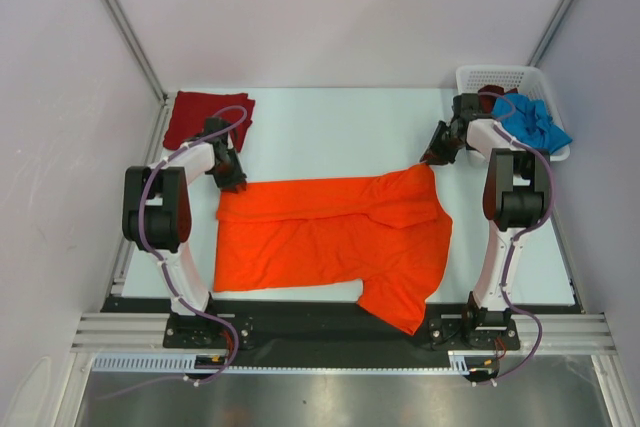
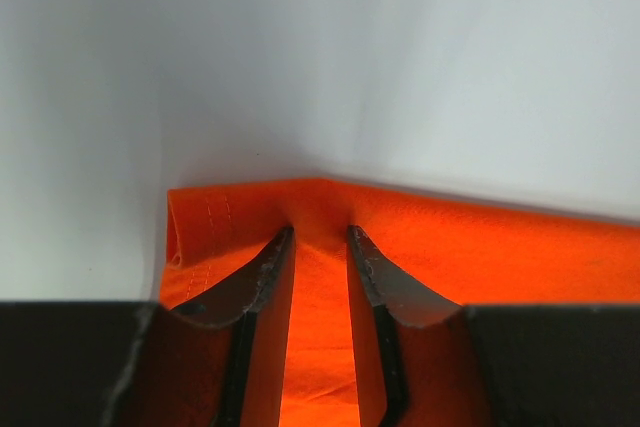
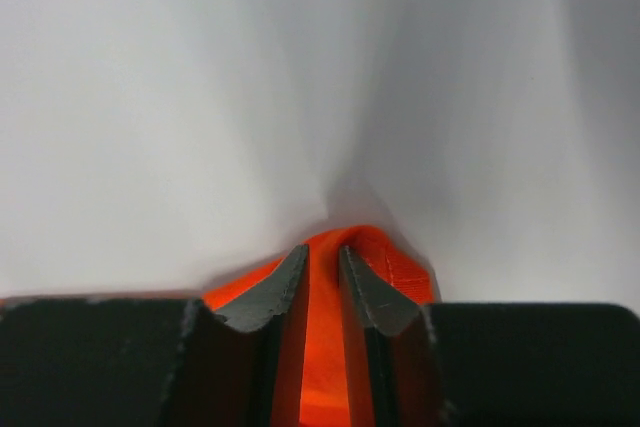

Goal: Fold and stack the t-shirts
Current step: Fold the tshirt

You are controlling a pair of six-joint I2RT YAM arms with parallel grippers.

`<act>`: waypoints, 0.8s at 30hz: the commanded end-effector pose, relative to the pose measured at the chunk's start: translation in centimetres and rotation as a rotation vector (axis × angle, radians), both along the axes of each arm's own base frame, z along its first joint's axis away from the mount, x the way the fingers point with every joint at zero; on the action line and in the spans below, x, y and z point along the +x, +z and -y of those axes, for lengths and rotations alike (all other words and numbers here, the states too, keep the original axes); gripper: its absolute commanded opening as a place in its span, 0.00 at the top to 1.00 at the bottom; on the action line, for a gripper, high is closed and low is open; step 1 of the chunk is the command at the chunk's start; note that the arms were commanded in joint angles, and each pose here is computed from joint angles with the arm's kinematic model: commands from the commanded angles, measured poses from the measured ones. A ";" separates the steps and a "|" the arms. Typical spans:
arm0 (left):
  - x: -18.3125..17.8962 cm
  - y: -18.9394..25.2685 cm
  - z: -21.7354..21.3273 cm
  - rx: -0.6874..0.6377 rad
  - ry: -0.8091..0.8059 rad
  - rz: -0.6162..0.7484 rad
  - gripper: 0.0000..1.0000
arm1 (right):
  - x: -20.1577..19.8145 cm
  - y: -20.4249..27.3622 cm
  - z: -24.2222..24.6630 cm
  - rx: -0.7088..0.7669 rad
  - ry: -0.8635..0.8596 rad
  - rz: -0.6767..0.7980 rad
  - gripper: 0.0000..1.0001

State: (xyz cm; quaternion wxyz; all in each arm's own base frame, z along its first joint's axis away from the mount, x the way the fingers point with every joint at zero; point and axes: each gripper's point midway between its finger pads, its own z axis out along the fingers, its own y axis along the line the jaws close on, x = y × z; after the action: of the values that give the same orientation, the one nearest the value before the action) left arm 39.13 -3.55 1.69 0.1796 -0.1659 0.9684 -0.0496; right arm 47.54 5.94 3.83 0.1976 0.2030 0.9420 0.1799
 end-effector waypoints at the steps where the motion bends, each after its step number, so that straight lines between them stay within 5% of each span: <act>1: -0.7 -1.1 -0.1 0.009 0.007 -0.021 0.67 | -2.0 -0.9 1.0 -0.002 -0.061 -0.089 0.77; 6: -1.1 -1.6 -0.1 0.006 0.007 -0.037 0.67 | -2.4 -1.9 1.0 0.002 -0.066 -0.102 0.78; 12: -1.4 -2.6 -0.3 0.021 0.003 -0.074 0.68 | -2.7 -1.5 1.8 0.004 -0.092 -0.085 1.00; 19: -1.7 -2.9 -1.1 0.059 0.011 -0.097 0.69 | -4.1 2.0 3.9 -0.083 -0.136 0.003 1.00; 24: -2.0 -2.7 -1.3 0.070 0.012 -0.085 0.69 | -6.0 0.3 4.9 -0.101 -0.160 -0.039 1.00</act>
State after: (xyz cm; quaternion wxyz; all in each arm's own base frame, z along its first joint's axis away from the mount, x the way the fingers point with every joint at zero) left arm 39.09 -3.22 1.56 0.1784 -0.1675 0.9688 -0.0401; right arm 42.25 2.71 4.05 0.2003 0.2489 0.9375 0.1380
